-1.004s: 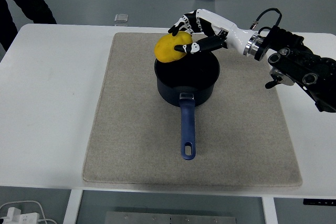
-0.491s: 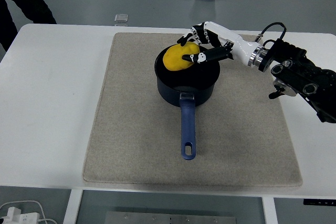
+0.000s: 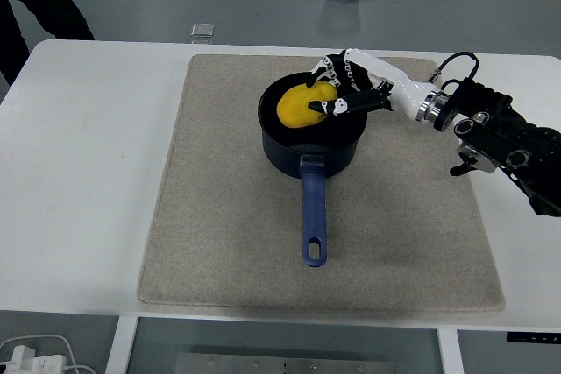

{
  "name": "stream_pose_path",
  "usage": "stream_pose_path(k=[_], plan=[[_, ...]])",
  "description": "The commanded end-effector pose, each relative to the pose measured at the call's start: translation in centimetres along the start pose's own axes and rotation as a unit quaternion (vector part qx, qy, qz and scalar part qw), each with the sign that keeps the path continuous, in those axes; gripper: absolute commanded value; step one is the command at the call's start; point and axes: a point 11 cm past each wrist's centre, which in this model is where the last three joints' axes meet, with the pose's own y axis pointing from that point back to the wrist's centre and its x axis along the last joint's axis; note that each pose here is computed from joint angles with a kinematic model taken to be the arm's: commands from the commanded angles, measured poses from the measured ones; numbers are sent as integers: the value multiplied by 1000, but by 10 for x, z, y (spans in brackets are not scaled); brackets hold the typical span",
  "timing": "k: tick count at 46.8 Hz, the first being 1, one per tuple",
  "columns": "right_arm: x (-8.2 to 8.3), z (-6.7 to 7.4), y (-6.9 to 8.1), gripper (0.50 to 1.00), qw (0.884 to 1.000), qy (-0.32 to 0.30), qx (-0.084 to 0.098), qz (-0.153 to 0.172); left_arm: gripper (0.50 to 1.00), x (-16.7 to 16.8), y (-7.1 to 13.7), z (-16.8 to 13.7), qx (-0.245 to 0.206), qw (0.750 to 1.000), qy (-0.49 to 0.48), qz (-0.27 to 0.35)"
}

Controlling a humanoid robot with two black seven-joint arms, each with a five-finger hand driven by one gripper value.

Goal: Put the potato in the blue pot

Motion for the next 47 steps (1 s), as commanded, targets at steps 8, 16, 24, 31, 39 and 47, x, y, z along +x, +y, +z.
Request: stream_pose_path(k=[8,16,24,31,39,47], plan=[[2,0,1,899,1000,2,0,4,996,0,0,0,0,1000,0,0],[3,-1,1,928,1000,2,1,7,996,0,0,0,0,1000,1,0],[5,-1,1,930,1000,3,2,9,996,0,0,0,0,1000,0,0],[8,-3,2,930,1000,0,4,15,996,0,0,0,0,1000,1,1],[16,-9,2,930,999,-19,16,33,996,0,0,0,0,1000,0,1],[28,-8,8,930,997,-46,21,63,996,0,0,0,0,1000,0,0]])
